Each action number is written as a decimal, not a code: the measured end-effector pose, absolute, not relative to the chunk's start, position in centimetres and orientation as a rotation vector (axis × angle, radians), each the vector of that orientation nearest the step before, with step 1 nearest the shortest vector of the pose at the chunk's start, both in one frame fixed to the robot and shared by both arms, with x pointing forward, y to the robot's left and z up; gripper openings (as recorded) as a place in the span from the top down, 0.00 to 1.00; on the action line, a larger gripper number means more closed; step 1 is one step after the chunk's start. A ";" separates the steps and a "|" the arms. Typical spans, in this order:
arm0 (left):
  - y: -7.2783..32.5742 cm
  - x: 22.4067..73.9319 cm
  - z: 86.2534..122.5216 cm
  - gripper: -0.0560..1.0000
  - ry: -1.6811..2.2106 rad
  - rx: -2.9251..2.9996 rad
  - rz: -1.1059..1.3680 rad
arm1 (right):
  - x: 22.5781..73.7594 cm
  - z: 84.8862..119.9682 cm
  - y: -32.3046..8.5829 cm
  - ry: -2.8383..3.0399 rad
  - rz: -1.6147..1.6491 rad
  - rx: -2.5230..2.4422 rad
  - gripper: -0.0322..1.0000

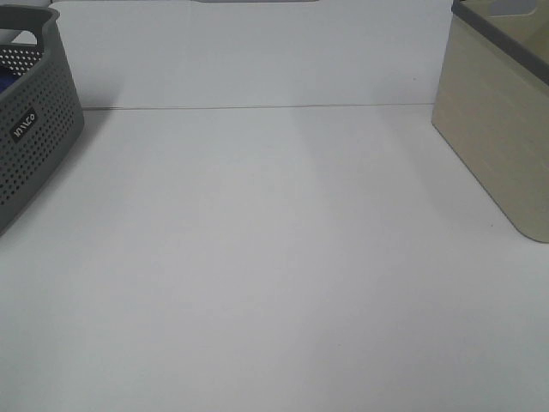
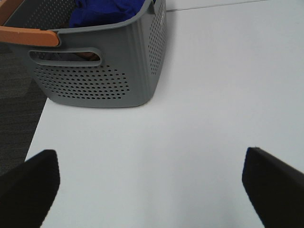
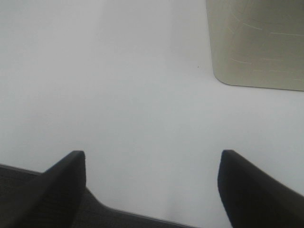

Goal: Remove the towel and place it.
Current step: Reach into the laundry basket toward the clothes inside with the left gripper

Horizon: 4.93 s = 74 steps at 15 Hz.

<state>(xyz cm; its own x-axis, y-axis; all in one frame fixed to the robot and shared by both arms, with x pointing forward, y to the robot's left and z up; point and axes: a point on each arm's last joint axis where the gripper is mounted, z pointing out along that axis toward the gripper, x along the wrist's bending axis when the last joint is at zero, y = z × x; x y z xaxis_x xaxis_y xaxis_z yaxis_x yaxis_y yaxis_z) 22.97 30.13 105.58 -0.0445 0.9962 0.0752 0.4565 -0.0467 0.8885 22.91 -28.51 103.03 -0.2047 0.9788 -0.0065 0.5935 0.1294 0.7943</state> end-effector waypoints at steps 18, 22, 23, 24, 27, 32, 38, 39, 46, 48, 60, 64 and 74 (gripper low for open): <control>30.1 23.0 105.6 0.01 1.569 1.571 1.041 | 22.9 103.0 -28.5 1.866 0.916 1.512 0.24; 30.1 23.0 105.6 0.01 1.569 1.571 1.041 | 22.9 103.0 -28.5 1.866 0.916 1.512 0.24; 30.1 23.0 105.6 0.01 1.569 1.571 1.041 | 22.9 103.0 -28.5 1.866 0.916 1.512 0.24; 30.1 23.0 105.6 0.01 1.569 1.571 1.041 | 22.9 103.0 -28.5 1.866 0.916 1.512 0.24; 30.1 23.0 105.6 0.01 1.569 1.571 1.040 | 22.9 103.0 -28.5 1.866 0.916 1.512 0.24; 30.1 23.0 105.6 0.01 1.569 1.571 1.040 | 22.9 103.0 -28.5 1.866 0.916 1.512 0.24; 30.1 23.0 105.6 0.01 1.569 1.571 1.040 | 22.9 103.0 -28.5 1.866 0.916 1.512 0.24; 30.1 23.0 105.6 0.01 1.569 1.571 1.040 | 22.9 103.0 -28.5 1.866 0.916 1.512 0.24; 30.1 23.0 105.6 0.01 1.567 1.570 1.034 | 22.9 103.0 -28.5 1.866 0.916 1.512 0.24; 30.1 23.0 105.6 0.01 1.567 1.570 1.034 | 22.9 103.0 -28.5 1.866 0.916 1.512 0.24; 30.8 31.9 113.5 0.01 1.497 2.093 0.929 | 22.9 103.0 -28.5 1.866 0.916 1.512 0.24; 32.2 41.2 117.0 0.01 1.236 2.545 0.958 | 22.9 103.0 -28.5 1.867 0.917 1.512 0.24; 37.7 60.7 113.0 0.01 1.028 3.074 0.942 | 22.9 103.0 -28.5 1.867 0.917 1.512 0.24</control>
<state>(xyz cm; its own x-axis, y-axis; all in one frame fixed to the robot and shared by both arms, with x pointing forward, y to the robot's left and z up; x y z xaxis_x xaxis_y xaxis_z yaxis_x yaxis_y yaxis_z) 60.71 37.68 112.96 0.6632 0.4828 0.5719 0.6120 -0.7896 -0.0432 22.91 -28.50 103.03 -0.2052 0.9787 -0.0057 0.5935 0.1291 0.7944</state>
